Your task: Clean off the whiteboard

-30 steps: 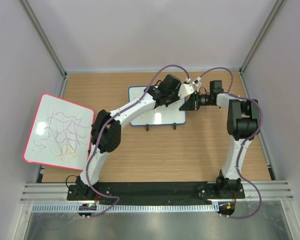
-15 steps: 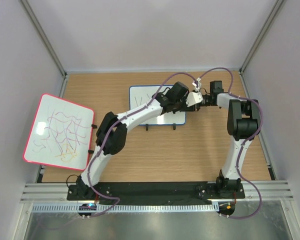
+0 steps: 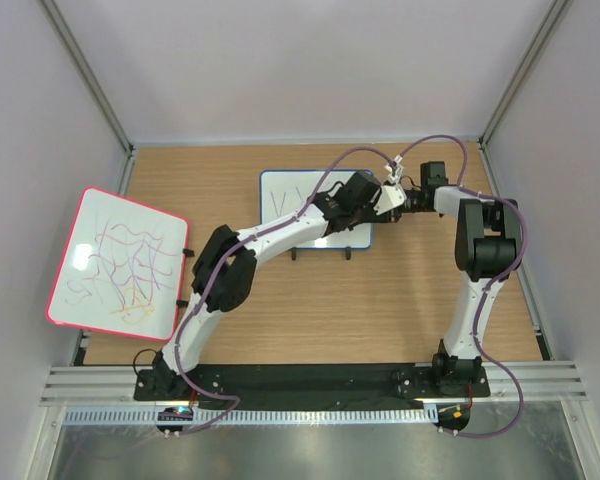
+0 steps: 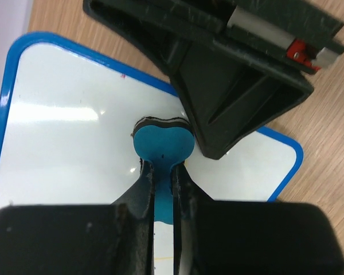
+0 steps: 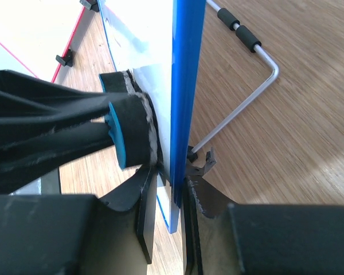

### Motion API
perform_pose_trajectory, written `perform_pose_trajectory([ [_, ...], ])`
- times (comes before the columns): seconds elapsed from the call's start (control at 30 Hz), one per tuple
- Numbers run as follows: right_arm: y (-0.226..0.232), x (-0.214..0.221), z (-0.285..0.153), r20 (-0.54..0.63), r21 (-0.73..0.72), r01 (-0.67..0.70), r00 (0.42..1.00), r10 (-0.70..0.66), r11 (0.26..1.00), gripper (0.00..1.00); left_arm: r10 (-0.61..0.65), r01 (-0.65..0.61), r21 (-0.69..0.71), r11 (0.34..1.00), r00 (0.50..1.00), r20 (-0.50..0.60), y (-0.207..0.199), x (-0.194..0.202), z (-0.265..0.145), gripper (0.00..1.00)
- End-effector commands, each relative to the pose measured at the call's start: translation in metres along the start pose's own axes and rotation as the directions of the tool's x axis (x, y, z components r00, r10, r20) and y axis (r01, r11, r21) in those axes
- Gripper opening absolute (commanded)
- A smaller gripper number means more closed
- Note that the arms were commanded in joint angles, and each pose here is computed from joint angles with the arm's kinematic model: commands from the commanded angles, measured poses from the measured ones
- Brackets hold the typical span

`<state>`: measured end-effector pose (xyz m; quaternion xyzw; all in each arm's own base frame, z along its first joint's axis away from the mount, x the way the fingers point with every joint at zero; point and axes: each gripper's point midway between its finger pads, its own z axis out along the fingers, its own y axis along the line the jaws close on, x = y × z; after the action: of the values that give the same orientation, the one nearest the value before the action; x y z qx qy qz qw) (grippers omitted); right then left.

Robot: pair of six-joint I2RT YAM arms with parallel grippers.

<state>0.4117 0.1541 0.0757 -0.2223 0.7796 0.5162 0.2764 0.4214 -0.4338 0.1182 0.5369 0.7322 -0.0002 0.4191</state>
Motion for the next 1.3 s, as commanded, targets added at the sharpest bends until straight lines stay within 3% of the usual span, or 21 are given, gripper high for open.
perform_pose_trajectory([
  [0.0,0.019,-0.014,-0.004,0.005,0.007,0.087,0.996,-0.087,0.996,0.01,-0.049,0.035,-0.121,0.992,0.992,-0.112,0.039,0.056,-0.003,0.0],
  [0.17,0.017,-0.012,-0.003,-0.004,0.016,0.082,0.997,-0.082,0.997,0.01,-0.048,0.023,-0.145,0.989,0.983,-0.176,0.059,0.1,-0.015,0.0],
  [0.27,0.016,-0.011,-0.003,-0.006,0.017,0.082,0.997,-0.082,0.996,0.01,-0.058,0.033,-0.146,0.989,0.984,-0.168,0.065,0.101,-0.02,0.0],
  [0.6,0.018,-0.009,-0.005,-0.023,0.018,0.082,0.996,-0.082,0.996,0.01,-0.062,0.062,-0.046,0.997,0.998,-0.003,0.062,0.019,-0.008,0.0],
  [0.83,0.018,-0.011,-0.005,-0.024,0.02,0.09,0.996,-0.09,0.996,0.01,-0.084,0.089,-0.147,0.985,0.996,0.039,0.094,-0.007,-0.008,0.0],
  [1.13,0.015,-0.007,-0.005,-0.028,0.022,0.08,0.996,-0.08,0.997,0.01,-0.102,0.101,-0.226,0.969,0.995,0.008,0.123,0.013,-0.017,0.0],
  [1.27,0.016,-0.008,-0.005,-0.028,0.022,0.08,0.996,-0.08,0.997,0.01,-0.103,0.098,-0.074,0.992,0.993,-0.058,0.069,0.049,-0.007,0.0],
])
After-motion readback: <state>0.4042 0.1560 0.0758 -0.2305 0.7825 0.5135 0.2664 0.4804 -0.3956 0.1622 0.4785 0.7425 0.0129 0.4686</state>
